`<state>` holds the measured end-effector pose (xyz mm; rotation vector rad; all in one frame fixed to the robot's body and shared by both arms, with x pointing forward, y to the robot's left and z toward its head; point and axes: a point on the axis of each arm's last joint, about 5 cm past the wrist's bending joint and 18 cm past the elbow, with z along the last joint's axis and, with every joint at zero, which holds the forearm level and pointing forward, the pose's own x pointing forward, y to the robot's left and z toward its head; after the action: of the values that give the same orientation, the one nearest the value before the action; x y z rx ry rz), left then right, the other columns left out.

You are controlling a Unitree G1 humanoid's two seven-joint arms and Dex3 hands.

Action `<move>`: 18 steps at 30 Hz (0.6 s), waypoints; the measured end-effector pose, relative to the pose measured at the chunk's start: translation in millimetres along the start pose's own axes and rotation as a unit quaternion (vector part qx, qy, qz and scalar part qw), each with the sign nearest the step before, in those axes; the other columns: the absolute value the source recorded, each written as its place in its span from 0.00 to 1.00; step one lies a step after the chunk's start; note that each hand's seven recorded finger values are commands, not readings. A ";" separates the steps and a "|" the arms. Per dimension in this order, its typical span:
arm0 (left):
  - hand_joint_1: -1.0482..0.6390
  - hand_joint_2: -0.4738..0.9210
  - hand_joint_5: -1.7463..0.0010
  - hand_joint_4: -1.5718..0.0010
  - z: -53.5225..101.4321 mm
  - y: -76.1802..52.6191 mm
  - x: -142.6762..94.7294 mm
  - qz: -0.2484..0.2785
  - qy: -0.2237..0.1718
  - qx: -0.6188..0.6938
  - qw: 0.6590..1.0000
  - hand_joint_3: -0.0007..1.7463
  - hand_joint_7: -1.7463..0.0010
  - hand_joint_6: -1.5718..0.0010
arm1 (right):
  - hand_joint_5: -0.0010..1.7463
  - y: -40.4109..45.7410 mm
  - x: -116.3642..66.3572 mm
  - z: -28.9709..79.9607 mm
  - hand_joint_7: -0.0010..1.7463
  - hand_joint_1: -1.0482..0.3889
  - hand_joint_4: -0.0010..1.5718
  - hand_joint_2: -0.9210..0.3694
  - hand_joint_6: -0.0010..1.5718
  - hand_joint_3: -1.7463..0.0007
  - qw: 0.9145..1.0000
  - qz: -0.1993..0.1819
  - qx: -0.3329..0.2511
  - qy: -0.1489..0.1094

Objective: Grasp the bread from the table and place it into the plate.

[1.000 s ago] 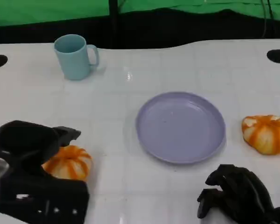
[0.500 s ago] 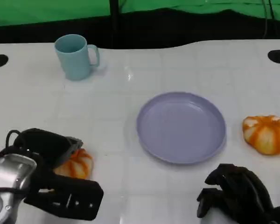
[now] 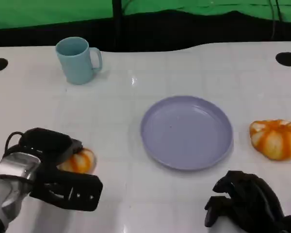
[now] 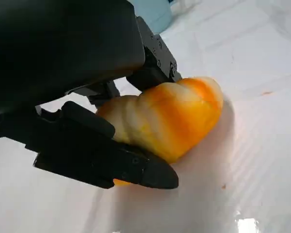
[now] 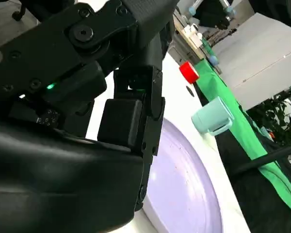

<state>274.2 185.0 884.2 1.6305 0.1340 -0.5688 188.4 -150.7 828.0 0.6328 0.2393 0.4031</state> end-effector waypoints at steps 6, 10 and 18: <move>0.44 0.97 0.00 0.55 -3.5 -8.9 -1.1 0.051 -0.017 -0.037 0.998 0.34 0.09 0.63 | 0.46 0.2 0.2 -0.2 0.22 0.00 0.98 0.15 1.00 1.00 1.000 0.001 0.000 0.001; 0.46 0.90 0.00 0.54 -2.2 -25.2 -6.6 0.124 -0.042 -0.076 0.988 0.40 0.01 0.67 | 0.46 -0.3 0.0 -0.4 0.22 0.01 0.98 0.15 1.00 1.00 1.000 0.001 0.000 0.001; 0.44 0.93 0.00 0.54 10.3 -29.1 -5.2 0.205 -0.058 -0.120 0.970 0.33 0.05 0.68 | 0.45 -0.9 0.0 -0.2 0.22 0.02 0.98 0.15 1.00 1.00 1.000 0.001 0.001 0.001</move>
<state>254.9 180.9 859.9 1.3360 -0.2108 -0.3129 188.5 -151.3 827.2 0.6352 0.2411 0.4053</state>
